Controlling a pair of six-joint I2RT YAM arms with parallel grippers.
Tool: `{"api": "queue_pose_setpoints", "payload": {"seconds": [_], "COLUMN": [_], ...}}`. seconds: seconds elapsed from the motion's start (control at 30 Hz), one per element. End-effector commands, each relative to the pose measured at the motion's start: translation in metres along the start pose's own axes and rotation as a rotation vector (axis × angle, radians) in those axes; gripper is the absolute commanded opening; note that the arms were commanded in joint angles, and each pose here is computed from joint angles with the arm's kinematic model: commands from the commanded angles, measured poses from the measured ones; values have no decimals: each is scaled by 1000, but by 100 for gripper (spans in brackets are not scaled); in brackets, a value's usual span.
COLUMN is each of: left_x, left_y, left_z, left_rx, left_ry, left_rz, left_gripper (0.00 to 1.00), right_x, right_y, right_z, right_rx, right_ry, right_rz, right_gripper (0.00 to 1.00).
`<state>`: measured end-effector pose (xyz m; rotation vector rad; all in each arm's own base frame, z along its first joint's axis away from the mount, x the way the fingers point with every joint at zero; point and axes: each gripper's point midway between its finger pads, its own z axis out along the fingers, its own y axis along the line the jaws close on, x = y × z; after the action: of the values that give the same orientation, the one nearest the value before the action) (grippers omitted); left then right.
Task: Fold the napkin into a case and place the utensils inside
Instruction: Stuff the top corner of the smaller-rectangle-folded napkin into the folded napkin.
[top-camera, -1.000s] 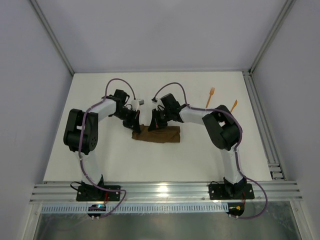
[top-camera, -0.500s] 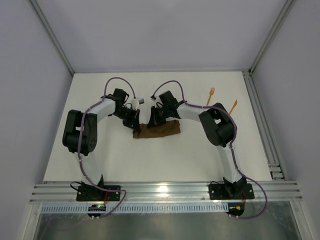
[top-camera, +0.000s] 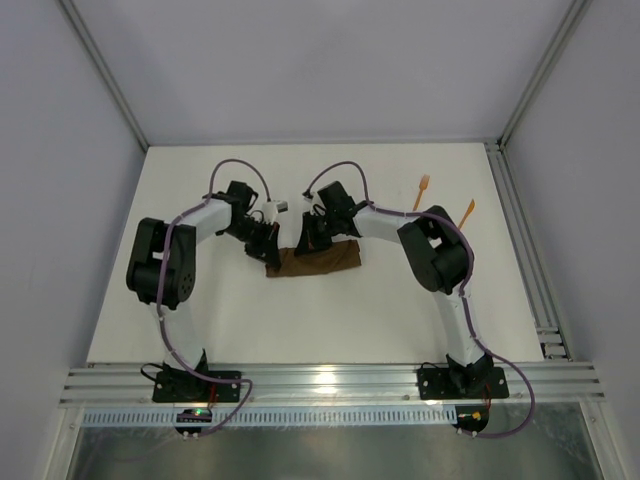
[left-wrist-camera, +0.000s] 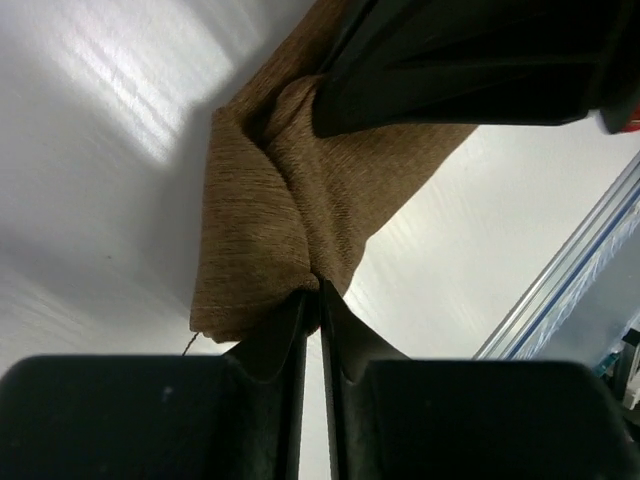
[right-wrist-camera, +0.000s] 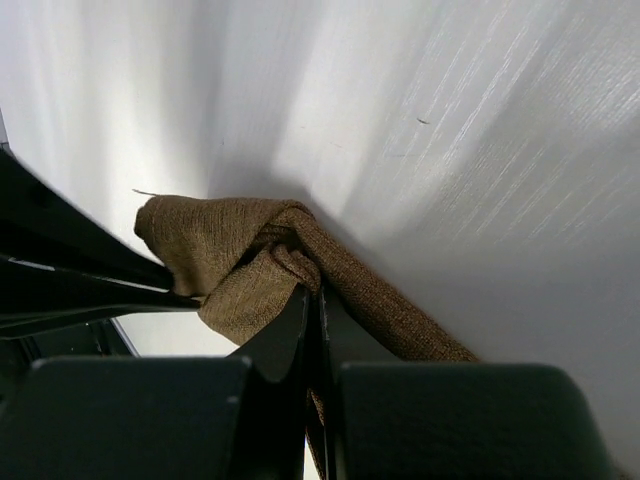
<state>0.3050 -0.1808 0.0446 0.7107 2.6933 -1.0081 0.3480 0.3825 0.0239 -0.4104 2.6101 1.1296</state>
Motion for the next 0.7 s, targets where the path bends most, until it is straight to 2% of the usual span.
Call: {"api": "queue_pose_setpoints", "payload": {"seconds": [0.0, 0.2, 0.47, 0.57, 0.67], "left_x": [26, 8, -20, -24, -27], "left_y": [13, 4, -20, -17, -6], "left_z": [10, -14, -67, -75, -62], "left_rx": [-24, -74, -170, -221, -275], "left_ry": [74, 9, -90, -106, -85], "left_rz": [-46, 13, 113, 137, 177], "left_gripper": [11, 32, 37, 35, 34], "right_x": [-7, -9, -8, -7, -8], "right_y": [-15, -14, -11, -11, -8], "right_z": [-2, -5, -2, -2, -2], "right_rx": [86, 84, 65, 61, 55], "right_ry": [-43, -64, -50, -45, -50], "right_rz": [30, 41, 41, 44, 39], "right_gripper": [3, 3, 3, 3, 3]}}
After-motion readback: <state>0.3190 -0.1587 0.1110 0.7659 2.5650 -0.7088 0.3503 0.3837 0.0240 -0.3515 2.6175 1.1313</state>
